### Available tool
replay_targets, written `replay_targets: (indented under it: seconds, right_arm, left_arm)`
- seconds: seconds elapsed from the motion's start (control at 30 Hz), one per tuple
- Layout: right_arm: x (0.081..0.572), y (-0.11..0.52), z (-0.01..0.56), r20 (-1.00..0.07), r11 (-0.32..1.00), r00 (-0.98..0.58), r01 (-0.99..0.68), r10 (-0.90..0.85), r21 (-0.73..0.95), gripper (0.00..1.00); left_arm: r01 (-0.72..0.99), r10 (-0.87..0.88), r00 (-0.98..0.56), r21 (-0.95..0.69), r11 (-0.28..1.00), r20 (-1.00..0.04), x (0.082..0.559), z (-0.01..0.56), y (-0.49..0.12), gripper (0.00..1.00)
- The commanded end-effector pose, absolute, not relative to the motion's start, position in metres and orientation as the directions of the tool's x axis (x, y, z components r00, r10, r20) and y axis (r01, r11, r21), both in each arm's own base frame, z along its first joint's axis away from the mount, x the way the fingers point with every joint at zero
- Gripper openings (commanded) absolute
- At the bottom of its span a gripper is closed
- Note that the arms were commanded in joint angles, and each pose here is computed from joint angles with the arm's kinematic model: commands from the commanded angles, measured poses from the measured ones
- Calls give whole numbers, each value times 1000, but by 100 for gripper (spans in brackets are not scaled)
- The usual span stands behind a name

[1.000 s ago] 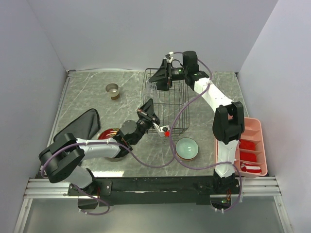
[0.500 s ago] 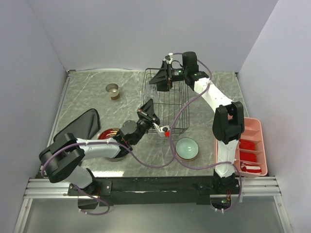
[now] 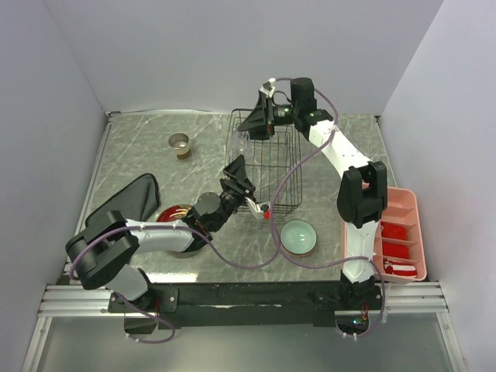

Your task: Load the mixed dishes into the dish rack

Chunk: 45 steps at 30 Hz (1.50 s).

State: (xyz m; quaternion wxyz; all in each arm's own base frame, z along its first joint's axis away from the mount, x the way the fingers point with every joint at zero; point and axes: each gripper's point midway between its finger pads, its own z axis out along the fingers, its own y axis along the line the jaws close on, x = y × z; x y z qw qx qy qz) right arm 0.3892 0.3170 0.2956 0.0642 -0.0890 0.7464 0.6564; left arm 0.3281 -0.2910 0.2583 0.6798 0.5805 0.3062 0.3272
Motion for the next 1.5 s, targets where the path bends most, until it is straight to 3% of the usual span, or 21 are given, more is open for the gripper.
replay_targets:
  seconds: [0.0,0.17,0.27,0.4,0.57,0.73,0.93,1.13,1.3,1.47]
  right_arm:
    - [408,319,342,-438,102,-899,-438,-20,893,35]
    - [434,313,352,-626,194,-780,-611,18,767,34]
    - [451,309,344,-712,283,-702,-681,13,676,34]
    - [483,294,324,-836,459,-548,-749,-26,477,34]
    - [522,274,312,-972,600,-223,-789,-78,133,33]
    - [565,257,302,-991,734,-112,-679,-78,19,30]
    - [601,268,296,-997,762,-6,-645,-71,-50,31]
    - [621,287,275,-993,774,31,-623,-117,-110,31]
    - [621,307,262,-981,767,108,-612,-161,-193,33]
    - [625,319,250,-977,763,103,-611,-186,-210,33]
  left_arm:
    - [-123,788,607,966,226,-107,323,292,-287,59]
    - [-28,726,666,967,253,-171,298,294,-281,68]
    - [126,693,668,958,257,-273,280,282,-273,69]
    - [367,668,560,869,331,-491,264,269,-253,71]
    - [472,674,391,765,438,-627,252,262,-222,72]
    - [438,701,275,735,518,-658,260,263,-197,76]
    - [418,585,39,545,726,-810,275,251,-168,85]
    - [405,475,-174,377,833,-863,282,231,-145,95]
    - [445,393,-264,250,860,-881,279,226,-145,98]
    - [367,412,-258,305,878,-874,290,223,-123,99]
